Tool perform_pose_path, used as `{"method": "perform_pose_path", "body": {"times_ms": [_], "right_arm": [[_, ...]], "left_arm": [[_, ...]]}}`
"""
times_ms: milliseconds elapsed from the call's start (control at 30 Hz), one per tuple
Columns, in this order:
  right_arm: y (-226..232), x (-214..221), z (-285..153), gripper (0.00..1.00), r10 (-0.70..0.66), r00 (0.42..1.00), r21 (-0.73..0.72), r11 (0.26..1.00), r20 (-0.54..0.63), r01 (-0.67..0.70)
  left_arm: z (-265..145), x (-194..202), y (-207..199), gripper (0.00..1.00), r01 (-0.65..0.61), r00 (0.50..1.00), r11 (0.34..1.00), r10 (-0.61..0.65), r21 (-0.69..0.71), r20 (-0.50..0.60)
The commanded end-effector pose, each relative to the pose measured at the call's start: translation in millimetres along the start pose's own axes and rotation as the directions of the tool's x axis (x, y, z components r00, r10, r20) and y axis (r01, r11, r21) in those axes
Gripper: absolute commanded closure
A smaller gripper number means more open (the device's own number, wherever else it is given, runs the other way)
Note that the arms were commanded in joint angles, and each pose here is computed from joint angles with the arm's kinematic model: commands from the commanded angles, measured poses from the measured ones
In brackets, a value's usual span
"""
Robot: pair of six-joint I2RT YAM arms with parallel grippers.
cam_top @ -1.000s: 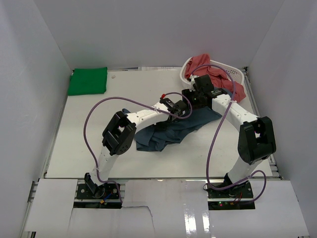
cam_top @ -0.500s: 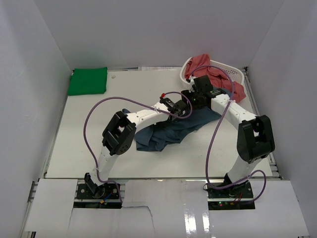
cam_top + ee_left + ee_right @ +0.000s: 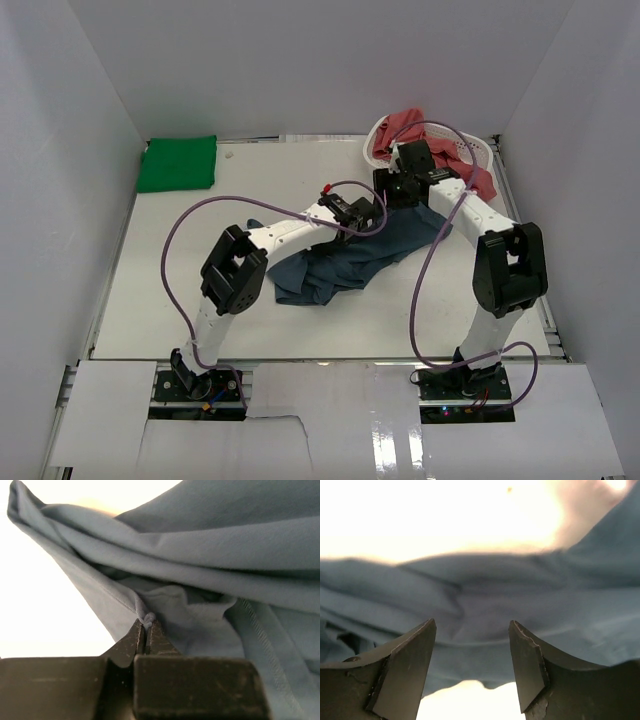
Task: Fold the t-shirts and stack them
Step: Flatten out the tshirt
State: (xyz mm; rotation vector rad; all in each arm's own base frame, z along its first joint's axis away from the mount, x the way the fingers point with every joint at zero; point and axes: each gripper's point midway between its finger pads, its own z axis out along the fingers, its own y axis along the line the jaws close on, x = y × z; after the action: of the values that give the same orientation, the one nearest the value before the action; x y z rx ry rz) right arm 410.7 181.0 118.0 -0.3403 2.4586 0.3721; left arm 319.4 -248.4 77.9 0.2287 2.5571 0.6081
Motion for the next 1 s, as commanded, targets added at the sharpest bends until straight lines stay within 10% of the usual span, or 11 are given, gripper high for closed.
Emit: {"method": "perform_pose_path", "body": {"times_ms": [0, 967], "right_arm": [[-5.4, -51.5, -8.5, 0.34, 0.006, 0.994, 0.003, 1.000, 0.113, -0.007], [-137.6, -113.7, 79.3, 0.34, 0.232, 0.963, 0.066, 0.968, 0.137, -0.243]], "left_arm": [[-31.8, -14.6, 34.6, 1.00, 0.083, 0.996, 0.996, -0.085, 0.042, 0.037], [-14.7, 10.9, 261.5, 1.00, 0.450, 0.890, 0.891, -0.452, -0.052, -0.053]]}}
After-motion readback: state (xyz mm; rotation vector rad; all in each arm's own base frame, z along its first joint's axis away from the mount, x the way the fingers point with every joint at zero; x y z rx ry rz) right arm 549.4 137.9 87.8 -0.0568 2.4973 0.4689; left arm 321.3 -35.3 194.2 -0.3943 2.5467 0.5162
